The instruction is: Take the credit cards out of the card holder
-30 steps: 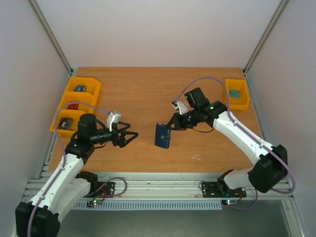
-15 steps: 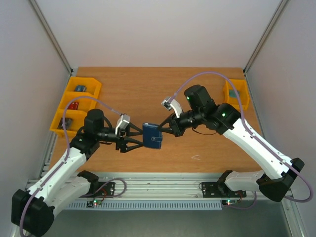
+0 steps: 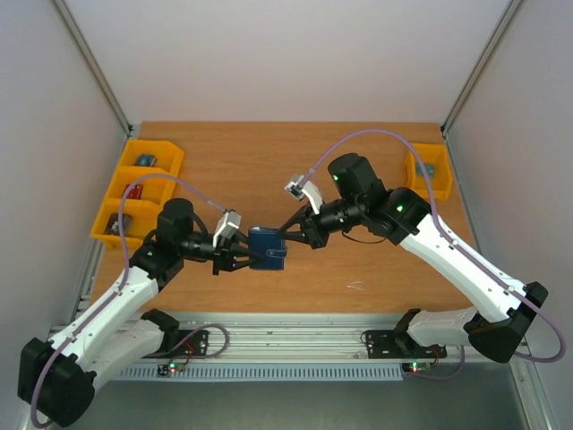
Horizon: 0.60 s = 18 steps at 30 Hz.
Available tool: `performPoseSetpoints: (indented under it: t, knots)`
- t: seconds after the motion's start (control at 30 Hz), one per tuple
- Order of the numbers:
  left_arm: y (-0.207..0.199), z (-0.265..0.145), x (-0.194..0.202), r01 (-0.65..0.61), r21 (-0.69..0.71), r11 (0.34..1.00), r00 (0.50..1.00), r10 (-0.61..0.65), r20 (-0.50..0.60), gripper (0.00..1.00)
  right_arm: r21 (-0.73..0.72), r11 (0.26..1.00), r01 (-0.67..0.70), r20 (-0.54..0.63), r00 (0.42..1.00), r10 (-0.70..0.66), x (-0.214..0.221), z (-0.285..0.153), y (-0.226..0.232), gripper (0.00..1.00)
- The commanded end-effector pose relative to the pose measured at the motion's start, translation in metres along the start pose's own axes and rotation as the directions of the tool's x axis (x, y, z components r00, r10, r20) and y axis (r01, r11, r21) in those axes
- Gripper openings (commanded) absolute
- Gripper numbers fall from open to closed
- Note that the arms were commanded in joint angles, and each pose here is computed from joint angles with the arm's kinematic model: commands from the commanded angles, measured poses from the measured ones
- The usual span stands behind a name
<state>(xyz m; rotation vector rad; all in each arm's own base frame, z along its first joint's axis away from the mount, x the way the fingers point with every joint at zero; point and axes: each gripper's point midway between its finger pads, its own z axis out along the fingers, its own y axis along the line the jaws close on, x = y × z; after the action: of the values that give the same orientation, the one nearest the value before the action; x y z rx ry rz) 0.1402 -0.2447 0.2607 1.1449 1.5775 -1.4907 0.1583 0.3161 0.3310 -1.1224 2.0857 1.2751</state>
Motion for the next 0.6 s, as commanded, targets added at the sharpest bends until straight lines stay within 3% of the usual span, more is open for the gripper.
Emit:
performPoseSetpoints:
  t: [0.0, 0.03, 0.1, 0.17, 0.27, 0.33, 0.4, 0.43, 0.57]
  knots:
    - [-0.008, 0.001, -0.010, -0.090, 0.031, 0.995, 0.996, 0.089, 0.015, 0.08, -0.029, 0.997, 0.066, 0.066, 0.996, -0.064, -0.018, -0.006, 0.014, 0.01]
    - [-0.008, 0.001, -0.011, -0.092, 0.028, 0.995, 0.996, 0.092, 0.016, 0.01, -0.016, 0.998, 0.067, 0.070, 0.995, -0.065, -0.018, -0.007, 0.012, 0.01]
    - [-0.007, 0.001, -0.010, -0.085, 0.013, 0.996, 0.996, 0.085, 0.018, 0.00, 0.071, 0.996, 0.048, 0.081, 0.995, -0.054, -0.018, -0.010, -0.001, 0.01]
    - [0.003, 0.000, -0.009, -0.067, -0.049, 0.997, 0.997, 0.069, 0.022, 0.00, 0.256, 0.966, -0.015, 0.101, 0.995, -0.011, -0.017, -0.018, -0.032, 0.02]
    - [0.043, -0.009, -0.004, 0.032, -0.295, 0.955, 0.999, -0.018, 0.048, 0.00, 0.522, 0.841, -0.140, 0.148, 0.986, 0.072, -0.010, -0.042, -0.078, 0.24]
    - [0.077, -0.024, 0.000, 0.106, -0.490, 0.865, 0.994, -0.074, 0.083, 0.00, 0.660, 0.719, -0.220, 0.191, 0.974, 0.123, -0.008, -0.060, -0.100, 0.30]
    - [0.102, -0.041, 0.003, 0.156, -0.628, 0.762, 0.988, -0.110, 0.113, 0.00, 0.740, 0.632, -0.231, 0.194, 0.972, 0.129, -0.006, -0.061, -0.105, 0.36]
    - [0.106, -0.043, 0.004, 0.158, -0.647, 0.746, 0.987, -0.111, 0.112, 0.00, 0.763, 0.604, -0.229, 0.190, 0.973, 0.129, -0.006, -0.056, -0.105, 0.39]
    - [0.102, -0.038, -0.005, 0.152, -0.614, 0.775, 0.988, -0.095, 0.125, 0.00, 0.755, 0.606, -0.251, 0.178, 0.968, 0.179, -0.008, -0.013, -0.100, 0.45]
